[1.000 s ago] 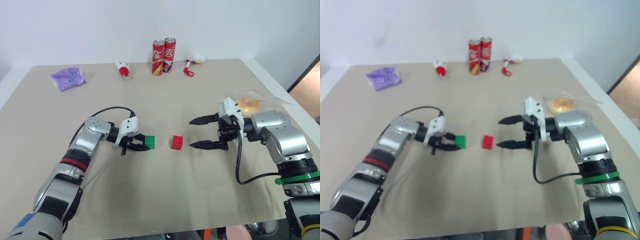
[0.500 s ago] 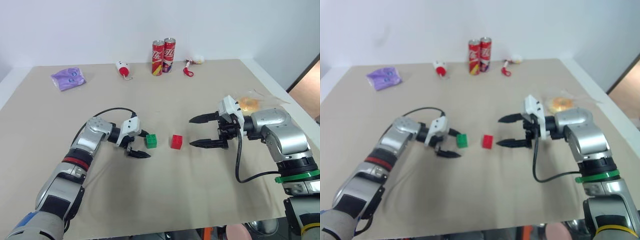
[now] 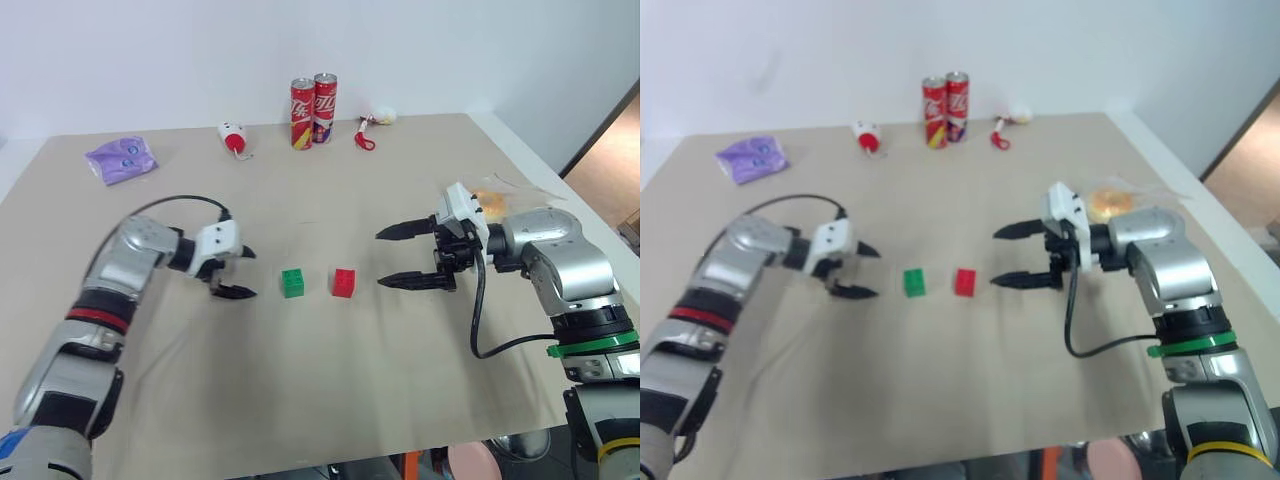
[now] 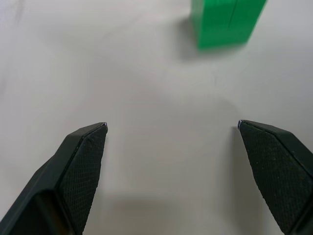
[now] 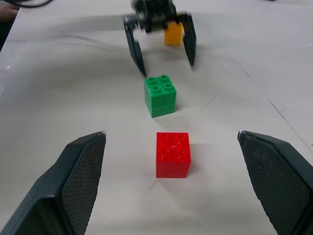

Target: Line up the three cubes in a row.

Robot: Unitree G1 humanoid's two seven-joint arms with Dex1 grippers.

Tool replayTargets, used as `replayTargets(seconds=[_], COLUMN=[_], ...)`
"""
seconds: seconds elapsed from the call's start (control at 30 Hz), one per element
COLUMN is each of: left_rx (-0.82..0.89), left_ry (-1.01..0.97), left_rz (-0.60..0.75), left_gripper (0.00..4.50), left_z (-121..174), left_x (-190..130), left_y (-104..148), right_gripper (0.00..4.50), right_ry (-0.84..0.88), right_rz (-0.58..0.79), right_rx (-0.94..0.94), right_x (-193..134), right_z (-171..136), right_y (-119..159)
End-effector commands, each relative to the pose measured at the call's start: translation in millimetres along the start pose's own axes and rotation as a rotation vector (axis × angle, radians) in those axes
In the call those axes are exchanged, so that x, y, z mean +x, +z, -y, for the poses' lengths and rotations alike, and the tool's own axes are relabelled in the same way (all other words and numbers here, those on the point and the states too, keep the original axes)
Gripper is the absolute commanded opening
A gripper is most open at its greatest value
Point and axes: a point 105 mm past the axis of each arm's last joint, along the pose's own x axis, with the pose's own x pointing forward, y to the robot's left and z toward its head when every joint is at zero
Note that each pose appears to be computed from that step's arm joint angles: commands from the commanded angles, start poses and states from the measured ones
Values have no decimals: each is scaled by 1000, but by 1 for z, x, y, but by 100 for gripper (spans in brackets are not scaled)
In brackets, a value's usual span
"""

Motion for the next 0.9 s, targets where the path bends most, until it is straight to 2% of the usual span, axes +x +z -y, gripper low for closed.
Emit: replayTargets(seconds=[0.03,0.17,0.3,0.4,0.5,0.77,0.9], left_rx=[21,9,-64,-126,-201,-479,-571], left_ry=[10,130,349,499,670,1146,1237], left_rz=[15,140,393,495,494,337,300], left_gripper=[444,444,444,444,444,444,444], left_z=[4,1,-10,-15,-10,10,24], left_x=[-23,-34,-51,-65,-76,-112,-115], left_y=[10,35,79,94,87,40,29], right_gripper=[450,450,450,450,450,450,450], right_ry=[2,8,18,24,27,57,76], right_rz=[15,19,31,38,53,72,85], right_rx=[-56,-63,-69,-72,-74,-66,-66], right_x=[-2,-1,3,5,10,21,27], right_z=[4,5,3,1,-1,-5,-6], right_y=[13,15,17,19,20,18,19])
